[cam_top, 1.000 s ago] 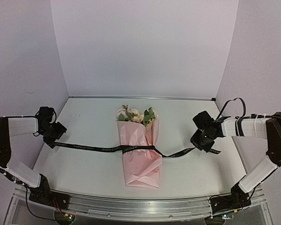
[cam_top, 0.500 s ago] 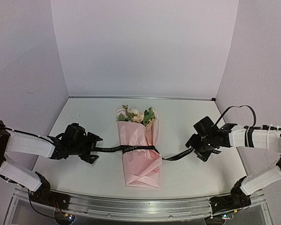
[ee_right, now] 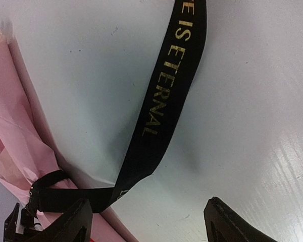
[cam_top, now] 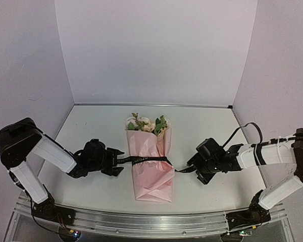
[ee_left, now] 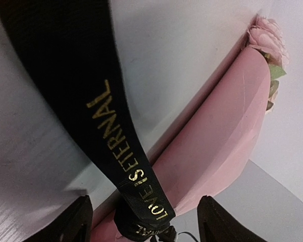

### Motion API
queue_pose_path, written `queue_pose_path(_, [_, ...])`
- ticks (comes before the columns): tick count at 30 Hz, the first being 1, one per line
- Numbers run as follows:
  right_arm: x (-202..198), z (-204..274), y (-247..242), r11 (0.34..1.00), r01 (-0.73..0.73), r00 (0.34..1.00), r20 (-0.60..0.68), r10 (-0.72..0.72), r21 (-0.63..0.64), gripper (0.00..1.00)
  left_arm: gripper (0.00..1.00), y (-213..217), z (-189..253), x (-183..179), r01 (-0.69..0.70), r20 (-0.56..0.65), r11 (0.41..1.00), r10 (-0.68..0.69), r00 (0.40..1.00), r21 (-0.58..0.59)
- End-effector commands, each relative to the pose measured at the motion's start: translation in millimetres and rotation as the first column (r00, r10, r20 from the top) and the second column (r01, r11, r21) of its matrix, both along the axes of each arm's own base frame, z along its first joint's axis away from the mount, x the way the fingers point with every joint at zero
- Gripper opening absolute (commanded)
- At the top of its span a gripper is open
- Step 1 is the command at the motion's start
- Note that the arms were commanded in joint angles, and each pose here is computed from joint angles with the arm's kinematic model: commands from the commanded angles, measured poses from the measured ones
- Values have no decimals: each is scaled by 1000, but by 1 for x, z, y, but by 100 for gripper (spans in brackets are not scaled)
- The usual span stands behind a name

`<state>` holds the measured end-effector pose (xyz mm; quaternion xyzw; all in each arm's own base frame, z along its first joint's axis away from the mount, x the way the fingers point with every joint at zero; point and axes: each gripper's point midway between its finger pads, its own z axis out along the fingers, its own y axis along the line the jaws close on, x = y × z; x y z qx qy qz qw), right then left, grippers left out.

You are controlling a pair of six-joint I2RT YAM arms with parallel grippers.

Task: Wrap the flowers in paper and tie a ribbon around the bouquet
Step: Tie the ribbon around the folded bouquet.

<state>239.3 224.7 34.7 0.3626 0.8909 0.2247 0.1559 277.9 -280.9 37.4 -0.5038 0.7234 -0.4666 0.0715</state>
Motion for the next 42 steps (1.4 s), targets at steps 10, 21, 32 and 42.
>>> queue_pose_path(10, [12, -16, 25, 992, 87, 996, -20, -86, 86, 80, 43, -18, 4, 18, -51, 11, 990, 53, 999, -135])
queue_pose_path(21, [9, -36, 36, 992, 93, 991, -100, -84, 83, 61, 9, -17, 2, 20, -6, 56, 991, 14, 998, -131])
queue_pose_path(32, [26, -30, 22, 998, 49, 998, -34, -50, -38, 0, 0, -4, 9, 25, 115, 125, 992, -121, 985, 55])
queue_pose_path(42, [67, 21, 8, 941, -66, 990, 96, 103, -332, 0, 0, 38, -10, 33, 272, 63, 879, -320, 945, 392])
